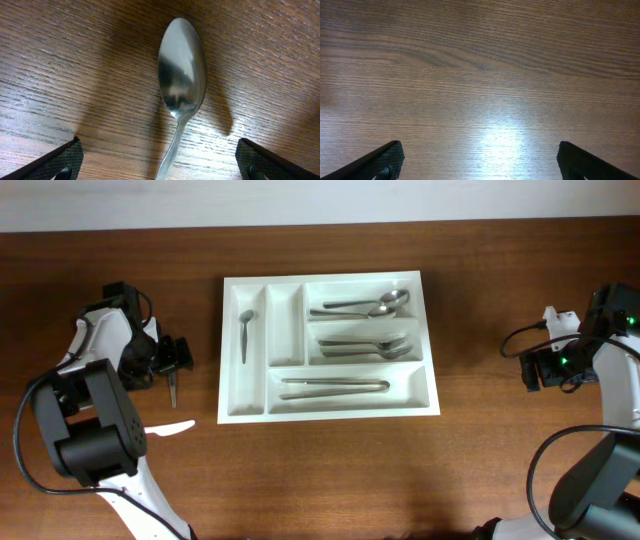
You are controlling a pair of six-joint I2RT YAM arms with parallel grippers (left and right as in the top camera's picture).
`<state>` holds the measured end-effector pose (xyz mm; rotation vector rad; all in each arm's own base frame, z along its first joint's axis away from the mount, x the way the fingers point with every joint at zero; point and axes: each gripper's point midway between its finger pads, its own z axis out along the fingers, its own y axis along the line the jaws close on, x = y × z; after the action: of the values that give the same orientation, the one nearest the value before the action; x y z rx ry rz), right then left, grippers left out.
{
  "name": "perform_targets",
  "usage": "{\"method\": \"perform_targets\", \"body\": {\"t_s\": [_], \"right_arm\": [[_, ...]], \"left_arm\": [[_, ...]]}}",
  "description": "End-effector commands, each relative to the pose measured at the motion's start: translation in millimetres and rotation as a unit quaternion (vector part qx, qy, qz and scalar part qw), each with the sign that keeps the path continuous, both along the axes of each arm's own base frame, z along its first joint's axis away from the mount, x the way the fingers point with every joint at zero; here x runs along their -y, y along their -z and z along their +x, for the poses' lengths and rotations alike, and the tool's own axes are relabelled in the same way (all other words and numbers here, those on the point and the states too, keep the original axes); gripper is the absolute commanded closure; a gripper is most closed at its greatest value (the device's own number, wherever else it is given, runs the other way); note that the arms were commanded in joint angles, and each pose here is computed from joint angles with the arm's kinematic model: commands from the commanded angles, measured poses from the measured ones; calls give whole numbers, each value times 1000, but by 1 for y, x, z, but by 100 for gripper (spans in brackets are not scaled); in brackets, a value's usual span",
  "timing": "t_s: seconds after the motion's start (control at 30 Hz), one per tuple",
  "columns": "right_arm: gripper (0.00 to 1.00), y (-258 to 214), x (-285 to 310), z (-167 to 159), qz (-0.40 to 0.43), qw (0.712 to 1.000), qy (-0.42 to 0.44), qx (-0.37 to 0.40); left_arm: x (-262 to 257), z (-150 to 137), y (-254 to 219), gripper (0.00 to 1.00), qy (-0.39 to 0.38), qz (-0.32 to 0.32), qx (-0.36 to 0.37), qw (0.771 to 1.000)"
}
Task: Pack container
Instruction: 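Lower the left gripper onto the second silver spoon and grasp it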
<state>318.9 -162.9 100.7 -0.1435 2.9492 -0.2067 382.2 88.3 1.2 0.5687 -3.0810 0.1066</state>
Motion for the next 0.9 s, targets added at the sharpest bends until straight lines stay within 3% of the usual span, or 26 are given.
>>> {"method": "perform_targets", "body": {"t_s": [0.0,0.17,0.33,0.4,0.8,0.87], "right_arm": [[1,0,0,0,1,1000,1,1],[1,0,0,0,1,1000,1,1],[1,0,0,0,1,1000,1,1],[1,0,1,0,1,1000,1,1],[1,0,0,0,1,1000,1,1],[1,0,0,0,1,1000,1,1]], "left_arm": [[3,-3,10,7,19,-12,-7,1000],[4,-3,10,34,21,-12,-6,1000],[4,-3,10,69,20,-12,-6,1000],[4,-3,10,77,21,-12,-6,1000],[8,4,6,91,21,-24,6,999],[15,12,0,98,21,-45,23,998]]}}
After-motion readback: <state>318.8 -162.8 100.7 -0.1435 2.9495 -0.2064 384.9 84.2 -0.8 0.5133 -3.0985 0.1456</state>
